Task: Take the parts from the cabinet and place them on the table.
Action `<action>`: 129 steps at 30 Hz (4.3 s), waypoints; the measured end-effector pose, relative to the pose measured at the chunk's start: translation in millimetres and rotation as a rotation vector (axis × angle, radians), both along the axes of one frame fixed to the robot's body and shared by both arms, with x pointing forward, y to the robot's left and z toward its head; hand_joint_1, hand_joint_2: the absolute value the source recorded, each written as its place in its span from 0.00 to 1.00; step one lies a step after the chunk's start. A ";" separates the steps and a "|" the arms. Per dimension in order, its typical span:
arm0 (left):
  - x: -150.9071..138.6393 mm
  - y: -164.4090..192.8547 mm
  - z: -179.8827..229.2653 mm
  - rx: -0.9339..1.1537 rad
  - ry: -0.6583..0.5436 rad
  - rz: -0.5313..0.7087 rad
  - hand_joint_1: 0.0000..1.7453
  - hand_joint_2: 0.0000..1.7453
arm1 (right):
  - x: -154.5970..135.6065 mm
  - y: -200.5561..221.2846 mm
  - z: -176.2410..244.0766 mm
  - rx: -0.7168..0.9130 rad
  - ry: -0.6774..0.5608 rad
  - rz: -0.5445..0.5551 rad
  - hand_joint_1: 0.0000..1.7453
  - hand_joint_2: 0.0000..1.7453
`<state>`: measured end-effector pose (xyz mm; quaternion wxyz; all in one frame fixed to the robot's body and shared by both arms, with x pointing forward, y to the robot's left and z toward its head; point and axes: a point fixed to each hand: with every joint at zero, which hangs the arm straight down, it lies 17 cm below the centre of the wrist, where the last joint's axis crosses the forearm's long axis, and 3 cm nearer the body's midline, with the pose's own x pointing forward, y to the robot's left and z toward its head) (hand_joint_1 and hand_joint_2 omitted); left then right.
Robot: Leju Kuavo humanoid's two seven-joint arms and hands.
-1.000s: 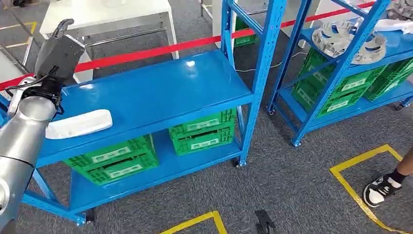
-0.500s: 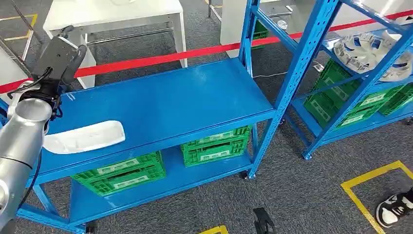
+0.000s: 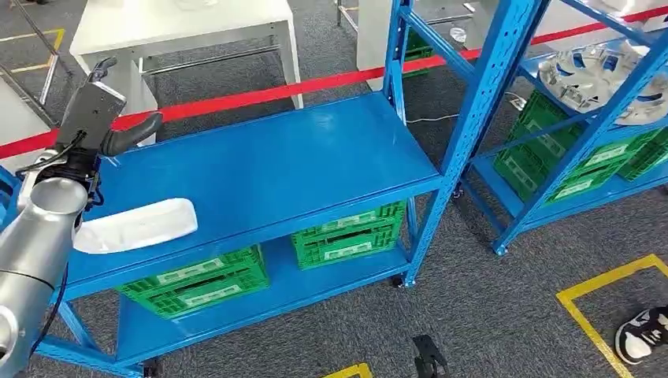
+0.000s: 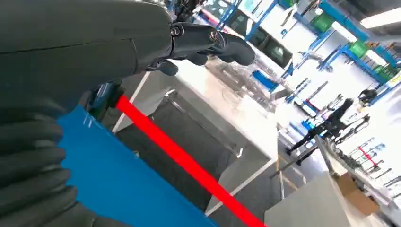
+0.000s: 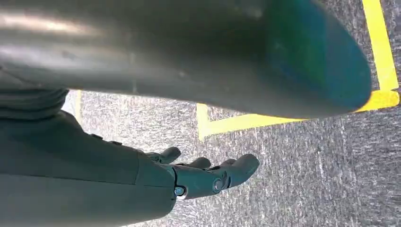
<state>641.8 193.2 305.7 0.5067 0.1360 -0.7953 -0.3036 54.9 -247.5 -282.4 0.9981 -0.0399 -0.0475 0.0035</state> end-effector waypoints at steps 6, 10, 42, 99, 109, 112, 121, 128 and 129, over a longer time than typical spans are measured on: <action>-8.6 -1.3 -18.7 0.113 -0.023 -0.034 0.00 1.00 | 1.9 0.6 0.2 0.001 -0.003 0.011 0.00 0.00; -23.1 -5.2 -51.0 0.196 0.024 -0.139 0.00 1.00 | 1.8 1.9 0.3 0.008 -0.003 0.016 0.00 0.00; -94.1 20.8 -132.3 0.142 0.040 -0.283 0.00 1.00 | -1.2 -3.0 -0.2 0.007 0.002 -0.006 0.00 0.00; -87.8 50.4 -270.9 0.942 0.248 -0.125 1.00 1.00 | -2.1 -3.6 -0.4 -0.001 0.005 0.044 0.00 0.00; -90.2 76.4 -283.1 0.945 0.333 -0.084 1.00 1.00 | -2.2 -3.4 -0.4 0.000 0.005 0.052 0.00 0.00; -89.5 77.8 -282.0 0.932 0.335 -0.079 1.00 1.00 | -2.2 -3.4 -0.4 0.000 0.005 0.052 0.00 0.00; -86.8 69.9 -271.0 0.884 0.280 -0.094 1.00 1.00 | -2.1 -3.5 -0.4 -0.001 0.004 0.053 0.00 0.00; -94.2 15.8 -224.3 0.310 0.202 -0.169 1.00 1.00 | -0.3 -4.8 -0.3 -0.005 -0.005 0.036 0.00 0.00; -94.2 4.3 -210.3 0.176 0.209 -0.189 1.00 1.00 | 0.0 -5.0 -0.3 -0.004 -0.006 0.030 0.00 0.00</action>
